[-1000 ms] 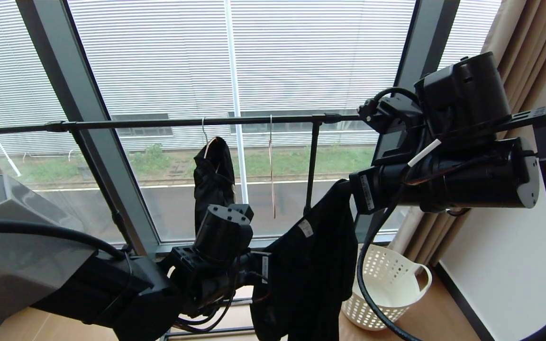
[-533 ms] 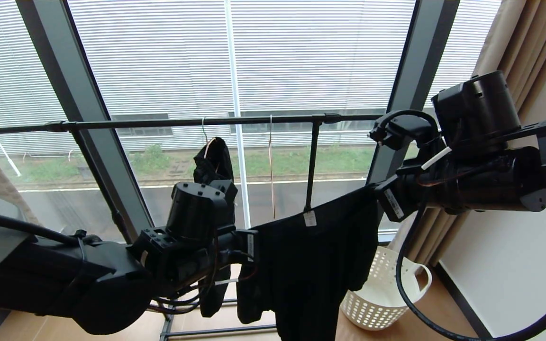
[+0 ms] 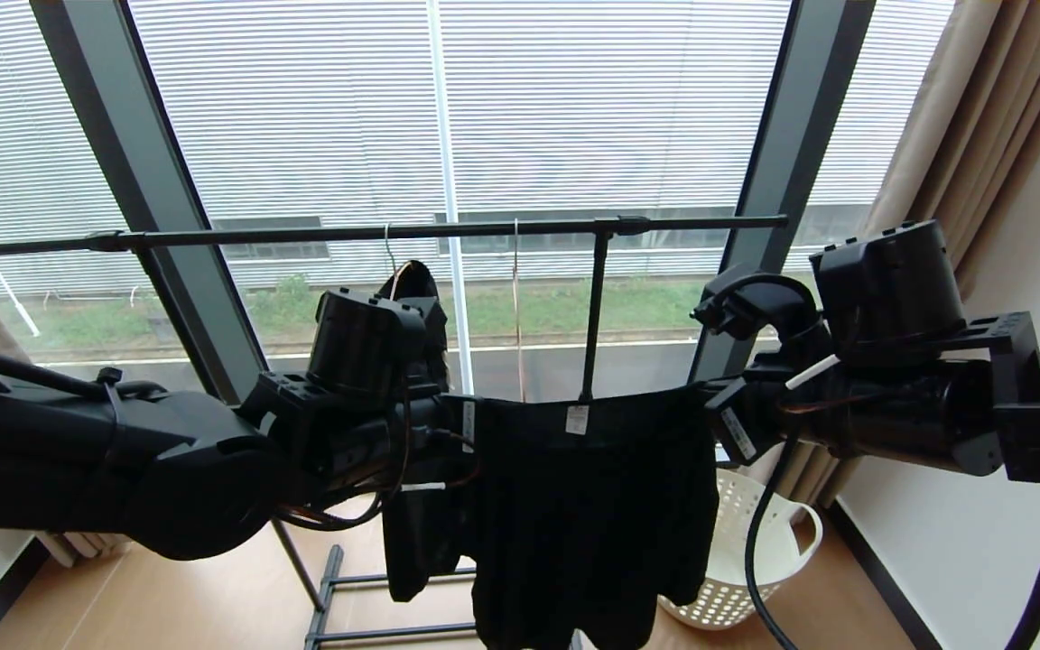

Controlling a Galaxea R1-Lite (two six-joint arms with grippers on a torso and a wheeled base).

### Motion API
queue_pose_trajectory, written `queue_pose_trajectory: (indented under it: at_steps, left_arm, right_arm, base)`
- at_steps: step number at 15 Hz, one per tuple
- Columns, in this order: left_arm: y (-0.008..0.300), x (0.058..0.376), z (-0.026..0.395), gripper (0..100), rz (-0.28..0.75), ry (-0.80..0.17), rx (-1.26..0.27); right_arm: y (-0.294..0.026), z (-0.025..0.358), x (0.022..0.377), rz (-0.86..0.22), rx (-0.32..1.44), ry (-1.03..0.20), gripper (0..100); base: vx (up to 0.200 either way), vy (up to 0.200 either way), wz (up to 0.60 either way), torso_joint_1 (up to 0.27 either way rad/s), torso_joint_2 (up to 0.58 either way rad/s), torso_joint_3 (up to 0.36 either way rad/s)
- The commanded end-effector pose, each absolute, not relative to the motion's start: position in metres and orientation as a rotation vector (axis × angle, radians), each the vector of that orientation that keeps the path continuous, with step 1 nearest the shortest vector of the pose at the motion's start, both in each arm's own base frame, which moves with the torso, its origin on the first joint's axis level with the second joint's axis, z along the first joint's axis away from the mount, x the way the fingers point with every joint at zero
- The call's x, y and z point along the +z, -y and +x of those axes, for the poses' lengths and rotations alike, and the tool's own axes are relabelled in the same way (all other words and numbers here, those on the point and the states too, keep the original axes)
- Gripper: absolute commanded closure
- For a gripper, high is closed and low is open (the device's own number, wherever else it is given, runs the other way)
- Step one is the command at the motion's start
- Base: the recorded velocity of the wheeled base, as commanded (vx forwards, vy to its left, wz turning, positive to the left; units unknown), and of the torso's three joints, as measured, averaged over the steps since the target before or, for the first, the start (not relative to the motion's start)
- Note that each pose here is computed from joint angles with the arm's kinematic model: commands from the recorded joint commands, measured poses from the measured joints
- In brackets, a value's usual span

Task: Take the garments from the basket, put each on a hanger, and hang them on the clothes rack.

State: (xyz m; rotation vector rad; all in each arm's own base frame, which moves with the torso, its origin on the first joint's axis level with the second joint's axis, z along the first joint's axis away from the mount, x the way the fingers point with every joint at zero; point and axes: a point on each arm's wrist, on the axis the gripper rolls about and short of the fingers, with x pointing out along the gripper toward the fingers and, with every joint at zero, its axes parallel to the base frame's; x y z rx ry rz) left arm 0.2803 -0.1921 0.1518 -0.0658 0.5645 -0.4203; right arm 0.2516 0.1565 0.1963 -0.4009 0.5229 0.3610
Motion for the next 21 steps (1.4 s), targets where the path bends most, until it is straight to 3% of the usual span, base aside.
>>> queue_pose_trajectory:
  at_steps: [1, 5, 11, 16, 21]
  left_arm:
    - [0.195, 0.160, 0.284, 100, -0.068, -0.544, -0.425]
    - [0.200, 0.159, 0.293, 100, -0.071, -0.538, -0.424]
    - [0.215, 0.173, 0.322, 100, -0.086, -0.458, -0.433]
    - [0.233, 0.197, 0.333, 100, -0.097, -0.418, -0.462]
    - [0.243, 0.200, 0.325, 100, -0.087, -0.428, -0.493]
  right_arm:
    - [-0.156, 0.252, 0.175, -0.445, 0.374, -0.514, 100]
    - [-0.153, 0.249, 0.175, -0.468, 0.376, -0.515, 100]
    - [-0.139, 0.216, 0.181, -0.630, 0.481, -0.466, 100]
    - [-0.185, 0.162, 0.167, -0.702, 0.801, -0.440, 100]
    - [-0.226, 0.157, 0.156, -0.531, 0.840, -0.531, 100]
  base:
    - [0.000, 0.000, 0.00, 0.000, 0.00, 0.000]
    - [0.000, 0.000, 0.00, 0.000, 0.00, 0.000]
    - [0.000, 0.000, 0.00, 0.000, 0.00, 0.000]
    - [0.000, 0.000, 0.00, 0.000, 0.00, 0.000]
    - [0.000, 0.000, 0.00, 0.000, 0.00, 0.000]
